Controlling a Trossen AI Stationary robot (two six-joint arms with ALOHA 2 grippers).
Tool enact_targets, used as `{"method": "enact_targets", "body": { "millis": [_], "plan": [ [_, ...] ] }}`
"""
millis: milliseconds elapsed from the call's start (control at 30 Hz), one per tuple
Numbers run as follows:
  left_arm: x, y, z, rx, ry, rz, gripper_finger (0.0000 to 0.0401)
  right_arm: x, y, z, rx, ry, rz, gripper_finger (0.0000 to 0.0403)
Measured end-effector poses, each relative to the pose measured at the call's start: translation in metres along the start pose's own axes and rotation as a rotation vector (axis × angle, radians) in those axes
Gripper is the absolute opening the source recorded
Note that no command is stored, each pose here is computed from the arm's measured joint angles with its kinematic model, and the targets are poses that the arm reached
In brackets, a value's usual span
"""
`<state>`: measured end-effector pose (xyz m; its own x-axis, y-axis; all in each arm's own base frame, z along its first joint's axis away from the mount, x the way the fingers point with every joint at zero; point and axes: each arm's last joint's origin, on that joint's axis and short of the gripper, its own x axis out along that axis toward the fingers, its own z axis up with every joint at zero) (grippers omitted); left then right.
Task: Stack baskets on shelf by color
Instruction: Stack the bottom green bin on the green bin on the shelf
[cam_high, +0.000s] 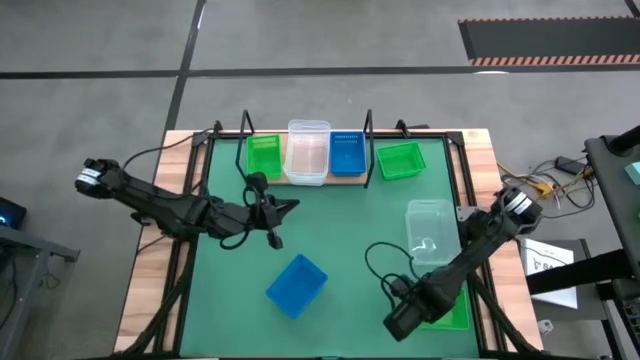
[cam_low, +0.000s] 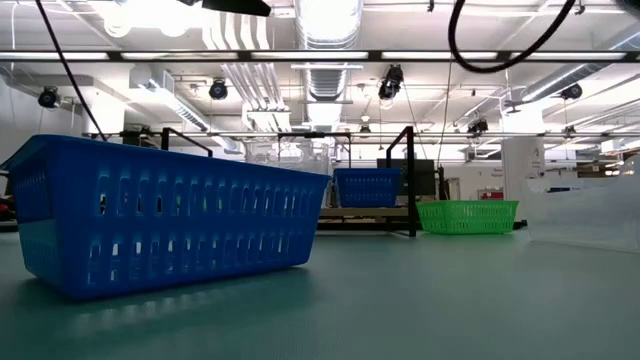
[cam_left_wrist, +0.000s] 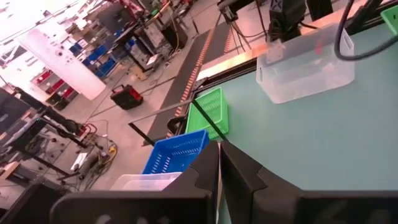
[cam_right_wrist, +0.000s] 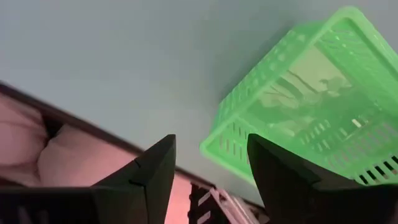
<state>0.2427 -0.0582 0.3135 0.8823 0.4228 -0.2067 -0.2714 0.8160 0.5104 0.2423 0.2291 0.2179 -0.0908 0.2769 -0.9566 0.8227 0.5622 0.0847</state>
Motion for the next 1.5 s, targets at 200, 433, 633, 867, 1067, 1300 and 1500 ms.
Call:
{"method": "enact_targets", "body": {
  "millis": [200, 433, 633, 867, 1067, 1300, 1500],
  "plan": [
    [-0.005, 0.003, -0.007, -0.005, 0.000, -0.001, 0.0000, 0.018, 0.003, 0.005, 0.009, -0.007, -0.057, 0.0191],
    [-0.005, 0.002, -0.007, 0.005, 0.001, -0.001, 0.0000, 0.030, 0.005, 0.008, 0.028, -0.013, -0.092, 0.0163],
    [-0.005, 0.002, -0.007, 0.023, 0.000, 0.000, 0.0000, 0.031, 0.006, 0.009, 0.058, -0.022, -0.089, 0.0100],
    [-0.008, 0.003, -0.006, 0.020, -0.008, -0.004, 0.0000, 0.028, 0.010, 0.007, 0.014, -0.016, -0.055, 0.0018],
    [-0.028, 0.009, 0.002, -0.012, -0.081, -0.031, 0.0000, -0.004, 0.030, -0.005, -0.300, -0.010, 0.064, 0.0013],
    [-0.060, 0.026, 0.005, -0.085, -0.189, -0.053, 0.0000, -0.065, 0.048, -0.009, -0.717, -0.360, 0.109, 0.0012],
    [-0.076, 0.029, -0.014, -0.122, -0.281, -0.055, 0.0000, -0.123, 0.059, 0.006, -0.890, -0.827, 0.038, 0.0012]
  ]
}}
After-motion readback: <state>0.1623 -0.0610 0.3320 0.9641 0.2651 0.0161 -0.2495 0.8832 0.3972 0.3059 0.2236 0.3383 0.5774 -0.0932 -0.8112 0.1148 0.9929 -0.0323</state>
